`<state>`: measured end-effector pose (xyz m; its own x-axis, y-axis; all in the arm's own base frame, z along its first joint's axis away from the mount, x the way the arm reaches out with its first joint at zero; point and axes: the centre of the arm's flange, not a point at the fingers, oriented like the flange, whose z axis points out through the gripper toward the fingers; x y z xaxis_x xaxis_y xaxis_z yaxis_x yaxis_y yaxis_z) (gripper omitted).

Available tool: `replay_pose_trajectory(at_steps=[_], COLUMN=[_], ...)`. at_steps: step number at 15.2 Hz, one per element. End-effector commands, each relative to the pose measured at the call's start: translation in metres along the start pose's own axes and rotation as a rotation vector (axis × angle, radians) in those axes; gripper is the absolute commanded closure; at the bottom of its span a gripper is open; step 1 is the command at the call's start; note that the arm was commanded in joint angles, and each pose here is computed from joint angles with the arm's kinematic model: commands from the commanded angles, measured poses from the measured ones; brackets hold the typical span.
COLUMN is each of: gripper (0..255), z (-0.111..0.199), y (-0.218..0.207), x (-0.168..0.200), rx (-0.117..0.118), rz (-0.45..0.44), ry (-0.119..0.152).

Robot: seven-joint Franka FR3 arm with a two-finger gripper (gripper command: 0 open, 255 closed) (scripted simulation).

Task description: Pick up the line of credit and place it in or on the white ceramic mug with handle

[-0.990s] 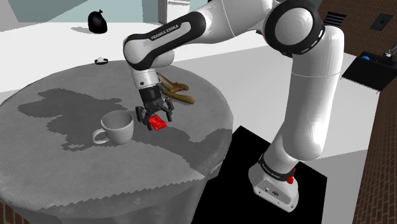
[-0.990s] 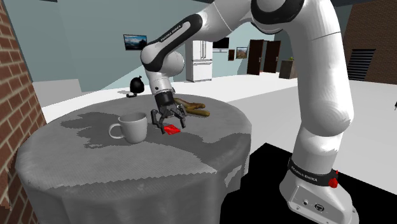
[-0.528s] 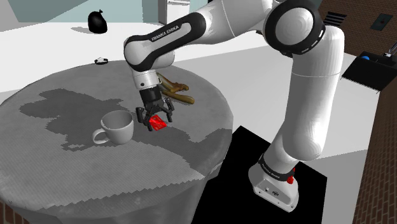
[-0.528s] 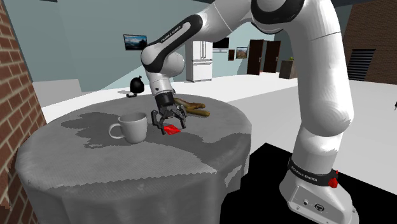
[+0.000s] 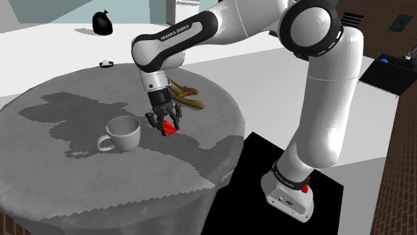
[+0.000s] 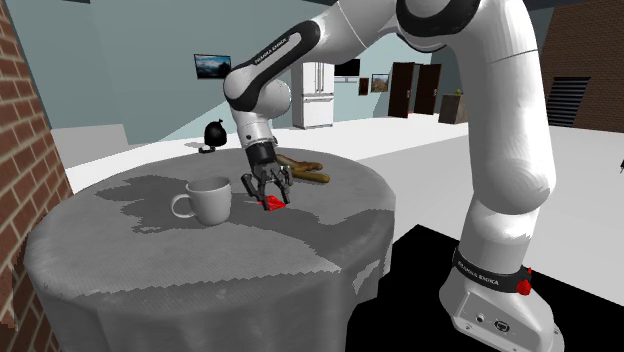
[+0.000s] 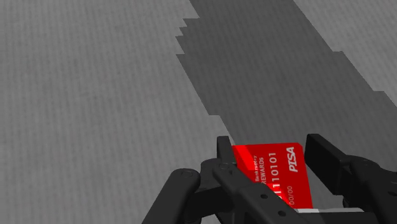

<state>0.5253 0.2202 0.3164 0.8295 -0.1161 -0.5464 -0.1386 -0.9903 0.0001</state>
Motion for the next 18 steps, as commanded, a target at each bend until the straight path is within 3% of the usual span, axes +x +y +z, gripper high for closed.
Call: replay_pose_trajectory(at_steps=[1,18], gripper=[255,255], z=[0.007,-0.064], y=[-0.005,-0.007], x=[0.001,-0.045], rx=[0.002,0.002], rz=[-0.008,-0.008], ry=[-0.004,-0.005])
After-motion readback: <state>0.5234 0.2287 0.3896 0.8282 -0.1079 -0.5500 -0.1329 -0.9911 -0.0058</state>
